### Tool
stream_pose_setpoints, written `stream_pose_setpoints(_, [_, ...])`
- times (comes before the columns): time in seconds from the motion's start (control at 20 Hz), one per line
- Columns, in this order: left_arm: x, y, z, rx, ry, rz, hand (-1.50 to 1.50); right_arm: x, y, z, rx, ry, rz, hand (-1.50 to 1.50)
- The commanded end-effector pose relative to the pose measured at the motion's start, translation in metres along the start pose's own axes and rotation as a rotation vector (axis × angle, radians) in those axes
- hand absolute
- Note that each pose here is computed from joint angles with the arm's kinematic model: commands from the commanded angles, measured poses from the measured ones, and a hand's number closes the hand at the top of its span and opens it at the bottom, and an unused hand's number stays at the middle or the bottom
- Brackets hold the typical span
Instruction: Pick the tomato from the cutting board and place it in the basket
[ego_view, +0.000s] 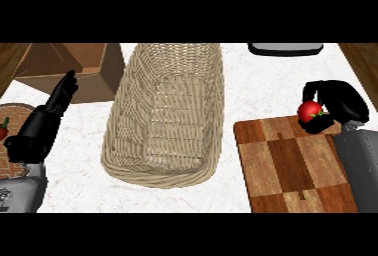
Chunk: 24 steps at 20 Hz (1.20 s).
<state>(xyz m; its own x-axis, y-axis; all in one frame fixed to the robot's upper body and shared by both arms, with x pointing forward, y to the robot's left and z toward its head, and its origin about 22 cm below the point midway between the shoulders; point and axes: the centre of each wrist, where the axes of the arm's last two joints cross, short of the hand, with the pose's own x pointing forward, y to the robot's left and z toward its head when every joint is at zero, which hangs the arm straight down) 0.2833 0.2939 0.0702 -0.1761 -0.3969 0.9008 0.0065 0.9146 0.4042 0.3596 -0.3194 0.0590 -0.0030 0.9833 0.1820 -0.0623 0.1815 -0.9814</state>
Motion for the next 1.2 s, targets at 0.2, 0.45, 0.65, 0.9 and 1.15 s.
stream_pose_setpoints(0.2, [-0.004,0.001,0.002,-0.016,0.016,0.003,0.00,0.062,-0.081,-0.019,-0.320,-0.251,-0.510,1.50])
stream_pose_setpoints(0.45, [0.000,-0.002,-0.001,0.014,0.019,-0.011,0.00,0.105,-0.157,0.009,-0.358,-0.362,-0.516,1.50])
stream_pose_setpoints(0.65, [-0.012,0.013,0.014,0.011,0.012,-0.001,0.00,0.133,-0.184,0.027,-0.309,-0.423,-0.569,1.50])
stream_pose_setpoints(0.9, [0.008,0.003,-0.009,-0.022,-0.008,0.003,0.00,0.200,-0.233,0.031,-0.207,-0.441,-0.575,1.50])
stream_pose_setpoints(1.15, [0.007,-0.002,-0.003,0.001,-0.006,0.008,0.00,0.252,-0.236,0.022,-0.112,-0.423,-0.573,1.50])
